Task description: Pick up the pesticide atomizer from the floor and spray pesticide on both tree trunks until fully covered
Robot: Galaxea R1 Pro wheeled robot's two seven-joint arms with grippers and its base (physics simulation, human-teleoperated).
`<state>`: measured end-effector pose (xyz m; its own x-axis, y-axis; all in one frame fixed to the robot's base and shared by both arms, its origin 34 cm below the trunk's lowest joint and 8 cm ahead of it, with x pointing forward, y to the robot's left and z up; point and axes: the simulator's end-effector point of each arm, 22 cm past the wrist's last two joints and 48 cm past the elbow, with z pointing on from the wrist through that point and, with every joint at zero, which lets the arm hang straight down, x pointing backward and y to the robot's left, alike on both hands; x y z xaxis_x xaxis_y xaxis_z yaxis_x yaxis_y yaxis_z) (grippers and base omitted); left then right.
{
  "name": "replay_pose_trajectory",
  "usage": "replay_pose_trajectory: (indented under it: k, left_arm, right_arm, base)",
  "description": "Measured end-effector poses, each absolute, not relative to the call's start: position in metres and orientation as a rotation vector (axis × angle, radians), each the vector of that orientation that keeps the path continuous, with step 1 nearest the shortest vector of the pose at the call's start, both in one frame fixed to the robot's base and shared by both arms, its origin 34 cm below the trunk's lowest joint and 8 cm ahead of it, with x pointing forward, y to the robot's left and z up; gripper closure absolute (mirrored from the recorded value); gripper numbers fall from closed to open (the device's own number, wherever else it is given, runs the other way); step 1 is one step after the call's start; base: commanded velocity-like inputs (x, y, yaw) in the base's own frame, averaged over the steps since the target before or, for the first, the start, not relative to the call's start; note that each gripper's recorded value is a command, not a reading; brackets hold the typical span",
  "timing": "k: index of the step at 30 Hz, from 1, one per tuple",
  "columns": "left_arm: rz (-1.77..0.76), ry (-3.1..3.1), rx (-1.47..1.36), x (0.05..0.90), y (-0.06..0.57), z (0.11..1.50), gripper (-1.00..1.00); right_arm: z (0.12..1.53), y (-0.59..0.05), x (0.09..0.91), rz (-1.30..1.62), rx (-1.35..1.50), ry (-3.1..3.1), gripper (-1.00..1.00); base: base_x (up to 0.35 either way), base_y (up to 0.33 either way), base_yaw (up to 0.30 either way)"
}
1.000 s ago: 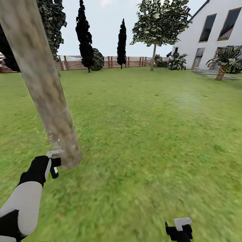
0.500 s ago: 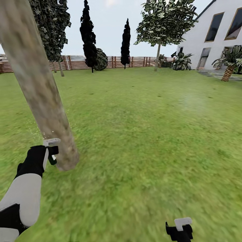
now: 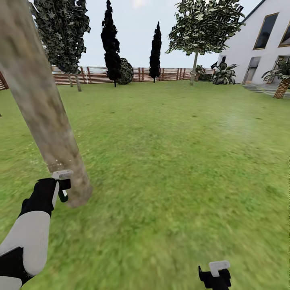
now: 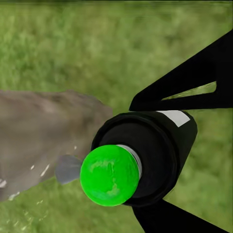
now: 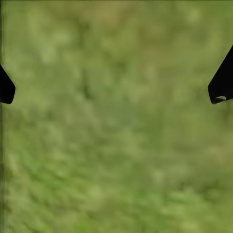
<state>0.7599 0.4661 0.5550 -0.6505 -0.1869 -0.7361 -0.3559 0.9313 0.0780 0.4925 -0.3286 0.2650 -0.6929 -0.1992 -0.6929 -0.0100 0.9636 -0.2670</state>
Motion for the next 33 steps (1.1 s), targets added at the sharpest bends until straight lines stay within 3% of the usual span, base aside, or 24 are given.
replay_pose_trajectory:
  k: [14, 24, 33]
  left_arm:
    - [0.328, 2.388, -0.402, 0.730, 0.475, 0.508, 1.00]
    - [0.377, 2.308, -0.488, 0.699, 0.505, 0.481, 1.00]
    - [0.391, 2.260, -0.604, 0.668, 0.535, 0.461, 1.00]
  right_arm:
    - [0.265, -0.326, 0.492, -0.306, -0.148, 2.321, -1.00]
    - [0.264, -0.325, 0.492, -0.304, -0.151, 2.322, -1.00]
    - [0.264, -0.325, 0.492, -0.303, -0.152, 2.324, -1.00]
  base:
    - [0.119, -0.258, 0.219]
    - [0.199, -0.219, 0.019]
    - [0.326, -0.019, 0.043]
